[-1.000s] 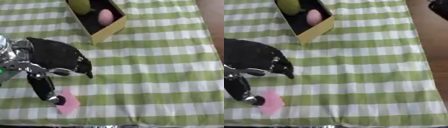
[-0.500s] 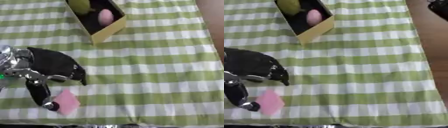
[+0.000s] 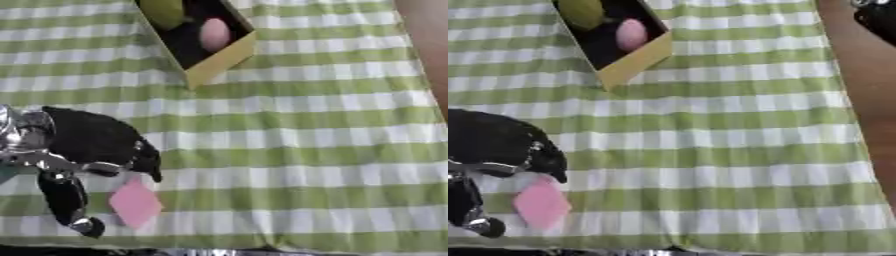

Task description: Pick up objects on the table and place them in the box.

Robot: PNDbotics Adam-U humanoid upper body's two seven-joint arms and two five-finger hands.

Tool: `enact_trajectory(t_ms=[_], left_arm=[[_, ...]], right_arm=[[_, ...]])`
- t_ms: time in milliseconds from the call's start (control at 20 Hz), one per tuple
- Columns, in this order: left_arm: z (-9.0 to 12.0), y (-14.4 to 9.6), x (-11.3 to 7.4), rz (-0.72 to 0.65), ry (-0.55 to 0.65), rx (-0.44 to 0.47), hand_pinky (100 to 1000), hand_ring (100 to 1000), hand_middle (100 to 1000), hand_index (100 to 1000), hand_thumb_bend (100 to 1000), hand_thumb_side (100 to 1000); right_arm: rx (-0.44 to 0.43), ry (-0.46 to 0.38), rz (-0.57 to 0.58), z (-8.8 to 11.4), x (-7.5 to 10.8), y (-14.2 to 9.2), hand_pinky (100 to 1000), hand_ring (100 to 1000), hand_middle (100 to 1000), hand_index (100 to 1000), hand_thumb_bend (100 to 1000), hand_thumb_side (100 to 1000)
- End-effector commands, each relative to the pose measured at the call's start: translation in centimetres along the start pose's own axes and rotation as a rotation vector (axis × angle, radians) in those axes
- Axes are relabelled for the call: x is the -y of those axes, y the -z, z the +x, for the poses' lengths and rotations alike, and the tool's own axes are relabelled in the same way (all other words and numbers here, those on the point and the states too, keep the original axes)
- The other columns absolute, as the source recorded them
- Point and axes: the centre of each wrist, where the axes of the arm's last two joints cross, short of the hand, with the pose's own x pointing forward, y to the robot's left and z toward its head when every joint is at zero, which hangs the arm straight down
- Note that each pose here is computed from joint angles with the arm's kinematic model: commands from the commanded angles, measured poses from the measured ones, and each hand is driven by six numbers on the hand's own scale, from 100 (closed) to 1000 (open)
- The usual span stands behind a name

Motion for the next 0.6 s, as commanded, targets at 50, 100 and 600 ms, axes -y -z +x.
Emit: enact_trajectory(t_ms=[50,100,600], left_arm=[[-0.29,-1.07,0.05,-0.018,0.016,-0.042,867,832,793,868,653,302],[-0.32,-1.10,0.09,-0.018,0.019,-0.052,865,829,787,863,661,304],[-0.43,-0.58,0.14,-0.007,0.068,-0.135,865,831,794,872,613,330]], right_arm=[[0.021,-0.013,-0.009,0.43,0.63,0.34,897,823,734,868,100,571],[0.021,-0.012,-0.009,0.43,0.61,0.33,897,823,733,868,100,572],[0.012,-0.003,-0.007,0.36,0.44,0.17,898,824,733,869,100,570]])
